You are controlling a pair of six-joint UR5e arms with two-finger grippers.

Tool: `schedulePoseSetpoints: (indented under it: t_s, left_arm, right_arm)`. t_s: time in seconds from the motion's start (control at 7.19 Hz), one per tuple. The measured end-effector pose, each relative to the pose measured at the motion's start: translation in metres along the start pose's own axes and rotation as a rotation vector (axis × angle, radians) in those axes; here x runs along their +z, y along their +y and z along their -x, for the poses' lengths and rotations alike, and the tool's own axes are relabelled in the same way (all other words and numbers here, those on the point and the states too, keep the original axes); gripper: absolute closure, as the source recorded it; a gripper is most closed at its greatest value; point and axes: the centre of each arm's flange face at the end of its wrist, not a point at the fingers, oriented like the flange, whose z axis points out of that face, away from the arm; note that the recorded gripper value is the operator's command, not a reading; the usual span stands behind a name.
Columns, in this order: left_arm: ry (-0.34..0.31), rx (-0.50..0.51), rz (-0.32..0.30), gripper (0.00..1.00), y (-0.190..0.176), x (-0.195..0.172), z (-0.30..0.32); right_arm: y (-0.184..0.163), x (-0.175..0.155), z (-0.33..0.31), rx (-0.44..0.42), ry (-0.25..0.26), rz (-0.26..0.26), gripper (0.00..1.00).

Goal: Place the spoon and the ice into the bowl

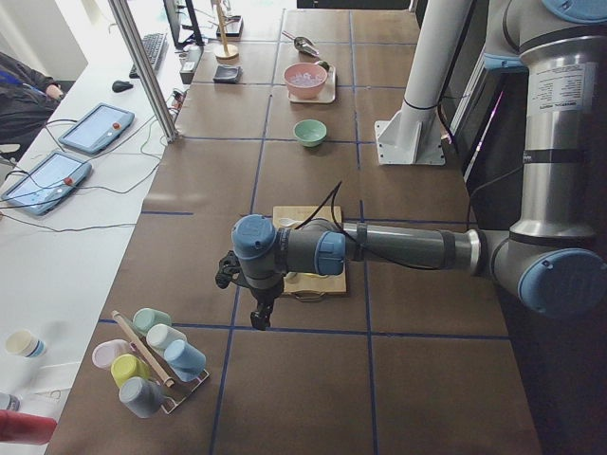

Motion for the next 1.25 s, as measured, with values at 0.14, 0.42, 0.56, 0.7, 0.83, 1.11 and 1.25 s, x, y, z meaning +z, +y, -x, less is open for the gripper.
schedulePoseSetpoints:
  t_s: [0.14, 0.42, 0.56, 0.7, 0.83, 1.11, 1.25]
  left_arm:
    - [-0.001, 0.002, -0.001, 0.00, 0.000, 0.000, 0.000]
    - [0.000, 0.009, -0.004, 0.00, -0.003, 0.000, -0.002]
    - [0.000, 0.031, -0.022, 0.00, -0.009, -0.005, -0.007]
    - [-0.007, 0.071, -0.060, 0.00, -0.017, -0.014, -0.015]
    - [-0.015, 0.110, -0.096, 0.00, -0.022, -0.018, -0.019]
    - [-0.003, 0.141, -0.110, 0.00, -0.040, -0.009, -0.035]
    - [0.023, 0.108, -0.105, 0.00, -0.061, -0.004, -0.058]
  right_arm:
    - [0.000, 0.001, 0.001, -0.003, -0.001, 0.003, 0.00]
    - [-0.001, 0.003, 0.004, -0.010, -0.001, 0.006, 0.00]
    - [-0.002, 0.003, 0.005, -0.013, -0.001, 0.007, 0.00]
    - [-0.002, 0.004, 0.007, -0.017, -0.002, 0.007, 0.00]
    - [-0.003, 0.004, 0.008, -0.023, -0.003, 0.003, 0.00]
    - [-0.004, 0.005, 0.009, -0.030, -0.002, 0.001, 0.00]
    - [-0.004, 0.006, 0.010, -0.031, -0.003, 0.002, 0.00]
